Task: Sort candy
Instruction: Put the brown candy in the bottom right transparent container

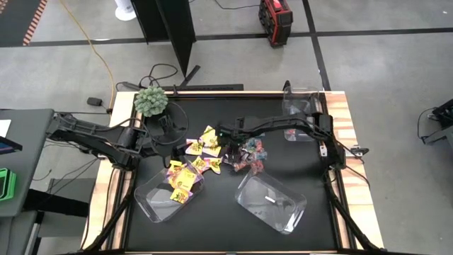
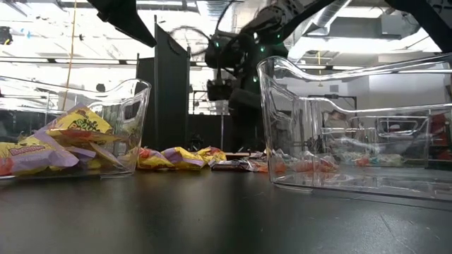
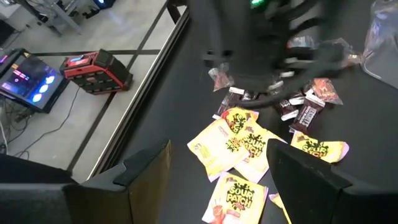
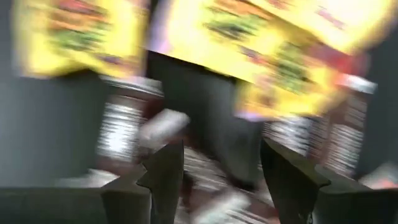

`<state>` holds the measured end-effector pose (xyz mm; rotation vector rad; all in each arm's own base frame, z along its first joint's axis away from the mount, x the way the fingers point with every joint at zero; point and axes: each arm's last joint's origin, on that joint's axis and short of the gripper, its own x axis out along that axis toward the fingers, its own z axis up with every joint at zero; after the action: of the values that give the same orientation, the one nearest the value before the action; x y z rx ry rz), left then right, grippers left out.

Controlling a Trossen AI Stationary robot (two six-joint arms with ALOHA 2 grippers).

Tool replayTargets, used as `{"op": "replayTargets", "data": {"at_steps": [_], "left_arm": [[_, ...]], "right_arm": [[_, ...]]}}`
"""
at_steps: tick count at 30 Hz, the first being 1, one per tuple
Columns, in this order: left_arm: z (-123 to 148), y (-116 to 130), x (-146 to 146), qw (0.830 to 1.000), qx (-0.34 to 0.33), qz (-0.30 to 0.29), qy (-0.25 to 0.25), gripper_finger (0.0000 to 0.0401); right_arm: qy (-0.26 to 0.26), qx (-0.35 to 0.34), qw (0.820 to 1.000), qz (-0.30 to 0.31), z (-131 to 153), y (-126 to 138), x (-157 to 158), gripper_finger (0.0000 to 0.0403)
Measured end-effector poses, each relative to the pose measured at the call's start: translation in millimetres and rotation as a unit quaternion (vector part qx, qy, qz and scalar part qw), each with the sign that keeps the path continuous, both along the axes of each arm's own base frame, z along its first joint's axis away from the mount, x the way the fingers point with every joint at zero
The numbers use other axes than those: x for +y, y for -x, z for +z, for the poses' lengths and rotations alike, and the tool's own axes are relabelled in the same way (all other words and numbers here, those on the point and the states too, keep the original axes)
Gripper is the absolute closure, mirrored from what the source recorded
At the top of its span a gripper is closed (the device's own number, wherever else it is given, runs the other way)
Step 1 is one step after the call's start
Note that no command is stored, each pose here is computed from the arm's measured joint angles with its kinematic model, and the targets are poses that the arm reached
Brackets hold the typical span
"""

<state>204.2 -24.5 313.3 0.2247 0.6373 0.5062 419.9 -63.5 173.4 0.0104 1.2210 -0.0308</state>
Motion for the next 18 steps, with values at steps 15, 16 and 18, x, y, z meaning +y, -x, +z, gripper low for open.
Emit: {"op": "replayTargets", "data": {"at_steps": [15, 16, 18], "left_arm": [[-1, 1, 0, 1.000, 0.003, 0.002, 0.001, 0.0141], [-1, 0, 0, 1.000, 0.002, 0.002, 0.002, 0.0141], [-1, 0, 0, 1.000, 0.001, 0.004, 0.004, 0.0141]], "right_arm": [[-0.025, -0.001, 0.999, 0.035, -20, -13, 58, 0.0178], [-0.023, -0.002, 0.999, 0.027, -22, -14, 59, 0.0178], [-0.013, 0.000, 1.000, 0.013, -28, -16, 58, 0.0178]]}}
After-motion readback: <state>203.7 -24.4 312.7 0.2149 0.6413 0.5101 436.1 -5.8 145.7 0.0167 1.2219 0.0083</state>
